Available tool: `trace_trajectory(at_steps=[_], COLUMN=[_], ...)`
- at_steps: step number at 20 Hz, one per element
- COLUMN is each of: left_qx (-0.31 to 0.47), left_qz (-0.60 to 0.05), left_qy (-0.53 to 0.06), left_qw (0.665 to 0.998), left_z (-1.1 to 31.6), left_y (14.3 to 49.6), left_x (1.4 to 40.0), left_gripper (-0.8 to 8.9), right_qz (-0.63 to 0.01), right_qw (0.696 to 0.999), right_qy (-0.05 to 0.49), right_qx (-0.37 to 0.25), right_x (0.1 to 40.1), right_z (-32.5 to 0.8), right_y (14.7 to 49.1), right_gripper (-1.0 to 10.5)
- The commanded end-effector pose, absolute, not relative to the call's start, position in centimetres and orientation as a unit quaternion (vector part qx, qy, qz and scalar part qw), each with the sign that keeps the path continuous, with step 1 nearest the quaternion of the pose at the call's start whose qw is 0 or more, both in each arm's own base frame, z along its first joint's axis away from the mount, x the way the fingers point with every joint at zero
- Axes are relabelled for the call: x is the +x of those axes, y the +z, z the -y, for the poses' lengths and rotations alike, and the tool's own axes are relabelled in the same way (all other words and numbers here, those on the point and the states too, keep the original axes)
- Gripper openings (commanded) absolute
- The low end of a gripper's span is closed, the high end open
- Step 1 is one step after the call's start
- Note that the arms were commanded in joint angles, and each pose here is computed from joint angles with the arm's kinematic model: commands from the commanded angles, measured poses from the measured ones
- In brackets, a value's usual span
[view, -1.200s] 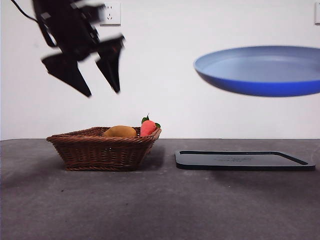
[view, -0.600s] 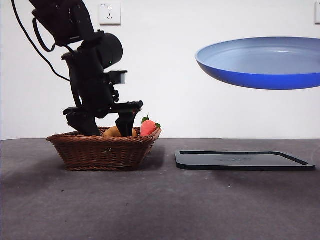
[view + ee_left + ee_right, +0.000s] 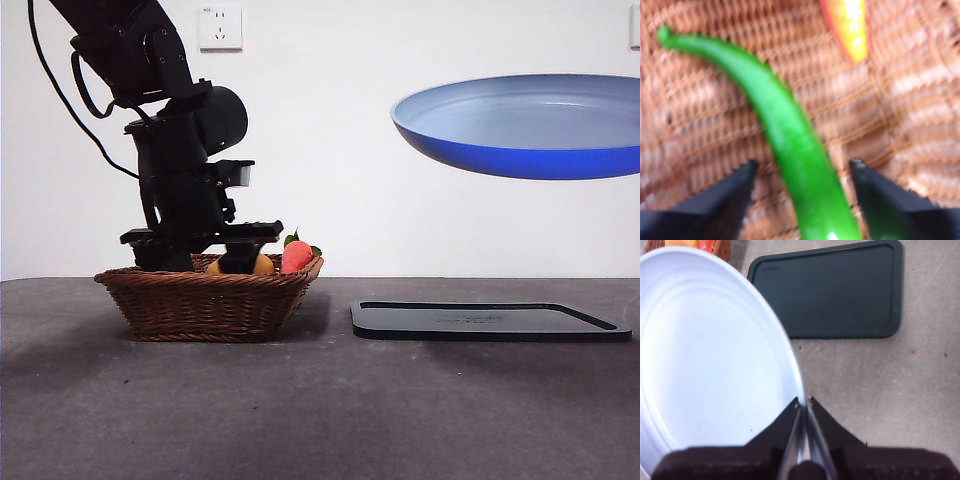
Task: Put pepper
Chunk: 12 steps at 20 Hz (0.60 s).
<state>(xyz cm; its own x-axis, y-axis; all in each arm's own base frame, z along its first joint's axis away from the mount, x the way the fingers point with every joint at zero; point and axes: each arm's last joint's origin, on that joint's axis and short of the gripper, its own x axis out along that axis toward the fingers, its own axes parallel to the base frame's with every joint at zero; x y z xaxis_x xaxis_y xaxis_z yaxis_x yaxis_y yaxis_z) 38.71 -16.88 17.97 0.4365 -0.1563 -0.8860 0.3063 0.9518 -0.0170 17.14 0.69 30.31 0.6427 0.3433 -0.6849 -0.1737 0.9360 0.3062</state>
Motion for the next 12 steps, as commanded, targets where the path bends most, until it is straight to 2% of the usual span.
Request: trace_trajectory(at_steps=[1, 6, 12], left_qx=[0.071, 0.067, 0.055], left_qz=[-0.521, -0.513, -0.474], left_qy=[-0.139, -0.137, -0.145], left_qw=[0.840, 0.845, 0.867], left_z=[17.3, 17.0, 16.3], left_y=[17.6, 18.3, 23.0], left_x=[38.9, 38.9, 37.6], left_gripper=[1.53, 1.23, 1.23], right_qz=[-0.384, -0.384, -0.389], right_qw=[0.906, 0.906, 0.903], right_qy=[0.145, 0.145, 0.144], right_qx=[0.106, 0.106, 0.109], right_x=[17.3, 17.3, 17.7], right_z=[-0.7, -0.7, -0.7], right_y=[31.0, 31.0, 30.8], right_gripper=[0.1, 0.1, 0.1])
